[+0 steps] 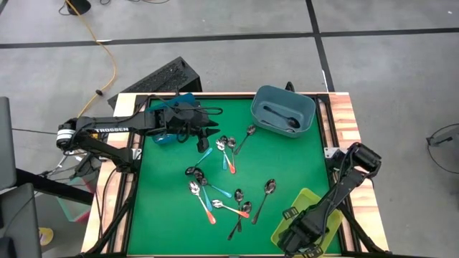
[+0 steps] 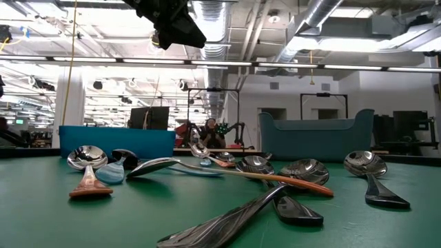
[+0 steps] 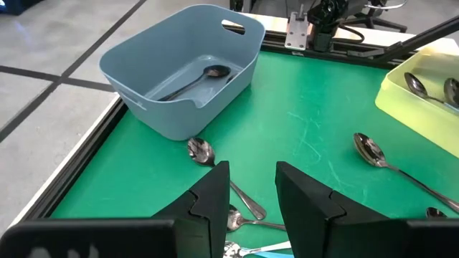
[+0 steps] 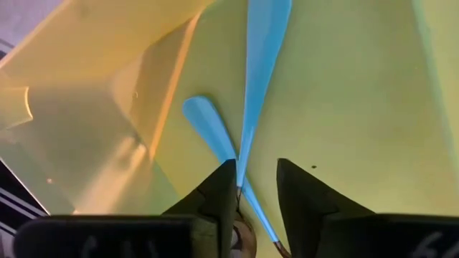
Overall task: Sort silverware by color (type)
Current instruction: Put the orange spoon into the dark blue bin
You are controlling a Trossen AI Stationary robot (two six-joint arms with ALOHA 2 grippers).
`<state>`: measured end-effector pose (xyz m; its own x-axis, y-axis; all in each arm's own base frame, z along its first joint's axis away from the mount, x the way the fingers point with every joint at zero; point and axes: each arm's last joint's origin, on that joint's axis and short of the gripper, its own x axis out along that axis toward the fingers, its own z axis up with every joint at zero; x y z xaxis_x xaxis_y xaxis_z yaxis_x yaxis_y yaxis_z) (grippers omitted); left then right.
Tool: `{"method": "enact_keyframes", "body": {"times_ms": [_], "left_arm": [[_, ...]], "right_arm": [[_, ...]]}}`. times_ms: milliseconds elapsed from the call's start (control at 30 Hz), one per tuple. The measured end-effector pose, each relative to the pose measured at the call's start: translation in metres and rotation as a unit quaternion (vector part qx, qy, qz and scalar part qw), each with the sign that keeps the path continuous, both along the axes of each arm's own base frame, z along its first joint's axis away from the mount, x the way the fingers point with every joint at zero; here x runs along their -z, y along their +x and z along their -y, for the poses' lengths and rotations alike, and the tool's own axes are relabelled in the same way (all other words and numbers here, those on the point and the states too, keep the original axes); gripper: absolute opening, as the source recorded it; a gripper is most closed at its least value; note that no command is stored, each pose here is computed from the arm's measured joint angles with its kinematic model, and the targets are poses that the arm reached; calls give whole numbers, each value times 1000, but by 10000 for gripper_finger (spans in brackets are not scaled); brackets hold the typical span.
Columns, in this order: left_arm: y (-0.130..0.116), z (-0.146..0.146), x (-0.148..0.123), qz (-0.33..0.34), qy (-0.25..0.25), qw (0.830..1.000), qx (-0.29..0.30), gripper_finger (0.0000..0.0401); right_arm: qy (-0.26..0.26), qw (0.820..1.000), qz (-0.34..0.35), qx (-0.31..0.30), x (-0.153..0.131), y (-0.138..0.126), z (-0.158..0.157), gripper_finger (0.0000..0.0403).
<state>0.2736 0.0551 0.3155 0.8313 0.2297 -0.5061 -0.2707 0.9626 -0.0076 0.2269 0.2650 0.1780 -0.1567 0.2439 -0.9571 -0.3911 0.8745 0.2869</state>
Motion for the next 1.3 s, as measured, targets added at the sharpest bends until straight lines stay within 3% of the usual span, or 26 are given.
{"method": "enact_keyframes", "body": {"times_ms": [600,900,1300], "left_arm": [[0,5,-2,18,-77,995,57,99],[-22,12,-26,63,-72,991,94,99],[-57,21,-39,48,-88,986,135,99]], "right_arm": [[1,1000,7,23,-9,5,9,127],[-10,994,90,59,-48,3,27,127],[-68,966,177,178,-104,5,97,127]]}}
